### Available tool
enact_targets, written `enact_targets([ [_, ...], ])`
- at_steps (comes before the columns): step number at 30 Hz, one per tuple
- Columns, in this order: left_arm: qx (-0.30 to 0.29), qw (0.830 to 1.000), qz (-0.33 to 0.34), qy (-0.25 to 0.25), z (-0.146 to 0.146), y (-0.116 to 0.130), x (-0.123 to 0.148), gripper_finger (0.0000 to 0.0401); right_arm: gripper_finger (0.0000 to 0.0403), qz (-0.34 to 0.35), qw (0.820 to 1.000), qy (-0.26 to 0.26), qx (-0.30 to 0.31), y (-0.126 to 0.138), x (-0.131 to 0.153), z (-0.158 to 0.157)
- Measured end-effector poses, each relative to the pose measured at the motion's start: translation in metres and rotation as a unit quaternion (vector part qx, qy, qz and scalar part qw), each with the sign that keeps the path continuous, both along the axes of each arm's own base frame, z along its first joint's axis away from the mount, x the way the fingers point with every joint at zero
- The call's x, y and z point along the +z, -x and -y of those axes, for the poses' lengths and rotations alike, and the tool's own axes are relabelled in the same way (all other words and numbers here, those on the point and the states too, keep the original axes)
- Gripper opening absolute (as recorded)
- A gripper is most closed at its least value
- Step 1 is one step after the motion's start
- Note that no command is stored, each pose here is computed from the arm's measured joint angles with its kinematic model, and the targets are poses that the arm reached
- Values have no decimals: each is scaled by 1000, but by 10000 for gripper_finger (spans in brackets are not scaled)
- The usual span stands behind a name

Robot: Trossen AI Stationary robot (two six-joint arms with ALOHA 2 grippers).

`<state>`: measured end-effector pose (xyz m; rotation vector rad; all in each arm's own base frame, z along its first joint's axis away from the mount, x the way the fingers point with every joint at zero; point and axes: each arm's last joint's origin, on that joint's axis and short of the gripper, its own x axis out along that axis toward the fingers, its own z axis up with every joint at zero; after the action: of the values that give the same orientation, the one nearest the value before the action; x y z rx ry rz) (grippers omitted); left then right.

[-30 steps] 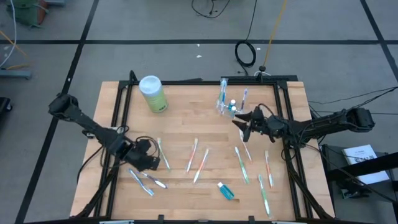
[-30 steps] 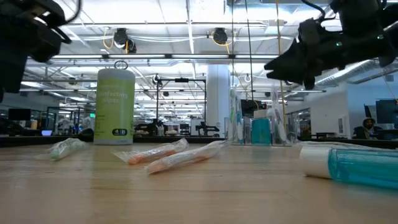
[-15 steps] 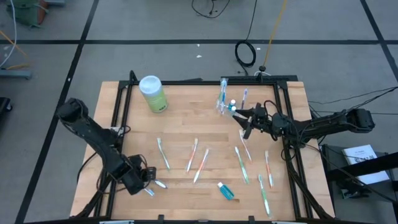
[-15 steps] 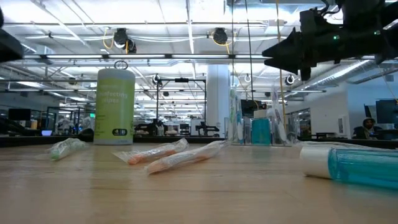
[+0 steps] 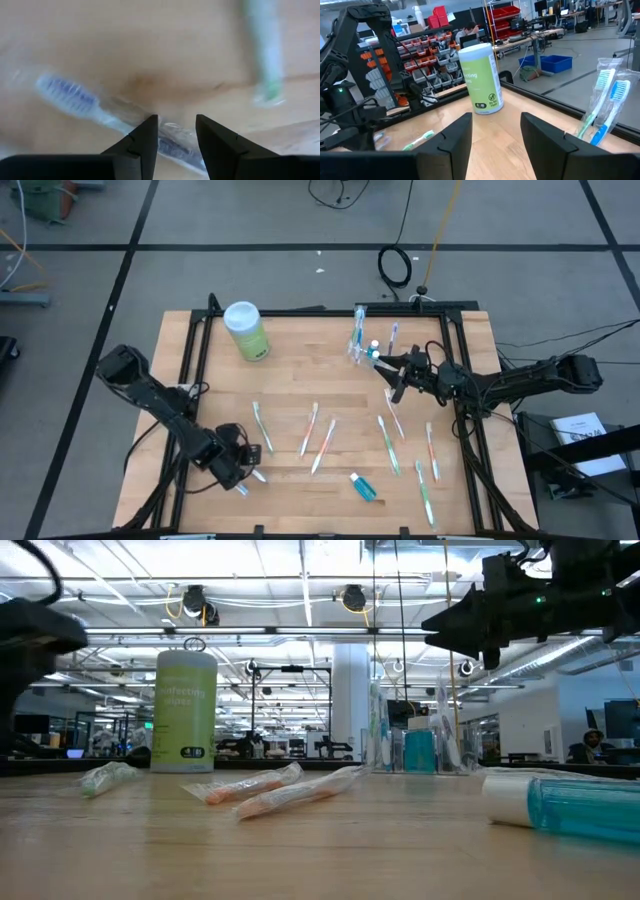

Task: Pick & Place toothbrushing station
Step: Put the purple toothbrush into the transparent organizer

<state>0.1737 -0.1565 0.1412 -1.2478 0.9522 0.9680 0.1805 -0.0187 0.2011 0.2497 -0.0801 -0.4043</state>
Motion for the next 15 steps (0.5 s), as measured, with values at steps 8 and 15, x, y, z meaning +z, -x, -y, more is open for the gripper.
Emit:
enact_targets([
  [8,-53,996,69,-36,4,-14,25,136,160,0,1000,0,1,0,0,0],
  [15,24,999,1,-37,-3,-5,28,136,160,-2,1000,0,1,0,0,0],
])
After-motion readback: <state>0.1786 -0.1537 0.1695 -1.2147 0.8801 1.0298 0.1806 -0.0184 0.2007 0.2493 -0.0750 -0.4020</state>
